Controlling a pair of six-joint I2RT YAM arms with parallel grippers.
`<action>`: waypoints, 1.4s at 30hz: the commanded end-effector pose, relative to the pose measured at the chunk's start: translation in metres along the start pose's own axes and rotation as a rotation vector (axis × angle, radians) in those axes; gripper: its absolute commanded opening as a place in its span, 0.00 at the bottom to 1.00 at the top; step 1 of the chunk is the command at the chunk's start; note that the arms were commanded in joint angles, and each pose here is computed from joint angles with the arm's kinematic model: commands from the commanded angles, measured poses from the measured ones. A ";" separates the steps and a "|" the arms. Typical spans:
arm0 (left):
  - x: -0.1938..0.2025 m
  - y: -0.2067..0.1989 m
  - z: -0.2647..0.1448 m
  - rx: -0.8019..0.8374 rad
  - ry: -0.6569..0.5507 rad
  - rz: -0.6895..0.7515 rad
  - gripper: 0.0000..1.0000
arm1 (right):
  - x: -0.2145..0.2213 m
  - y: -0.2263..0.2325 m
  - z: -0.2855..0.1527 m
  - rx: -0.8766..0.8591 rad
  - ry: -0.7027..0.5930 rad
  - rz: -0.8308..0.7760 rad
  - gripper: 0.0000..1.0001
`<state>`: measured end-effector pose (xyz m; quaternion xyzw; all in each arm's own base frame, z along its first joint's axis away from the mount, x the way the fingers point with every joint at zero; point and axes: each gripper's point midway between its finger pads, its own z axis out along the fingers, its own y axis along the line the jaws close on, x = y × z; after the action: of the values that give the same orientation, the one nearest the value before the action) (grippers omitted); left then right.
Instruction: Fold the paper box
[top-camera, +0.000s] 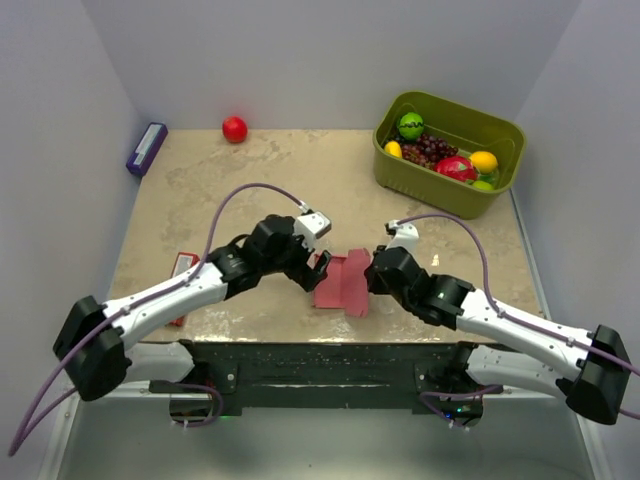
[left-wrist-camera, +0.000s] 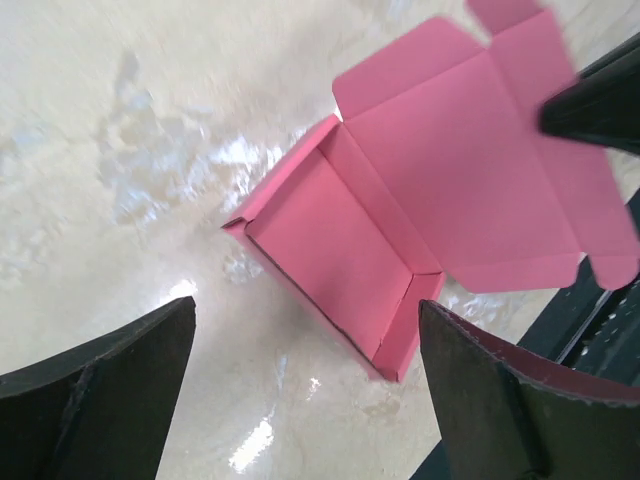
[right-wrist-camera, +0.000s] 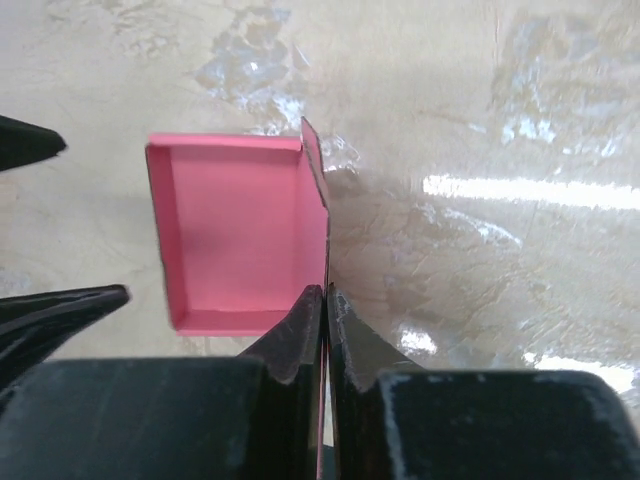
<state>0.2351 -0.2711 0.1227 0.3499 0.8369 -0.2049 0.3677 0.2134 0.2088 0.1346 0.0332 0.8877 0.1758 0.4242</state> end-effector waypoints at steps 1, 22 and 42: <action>-0.042 -0.005 -0.028 0.056 -0.211 0.047 0.98 | -0.025 0.003 -0.004 0.027 -0.033 -0.130 0.01; -0.074 -0.010 -0.099 0.323 -0.458 0.177 0.97 | -0.040 0.105 -0.051 -0.534 0.226 -0.746 0.00; -0.048 -0.039 -0.082 0.575 -0.342 0.164 0.38 | -0.046 0.121 -0.068 -0.646 0.244 -0.795 0.00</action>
<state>0.1941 -0.2658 0.2101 0.4537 0.6589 -0.4446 0.4030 0.1796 0.2895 0.2362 -0.4482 0.7872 0.2605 0.3341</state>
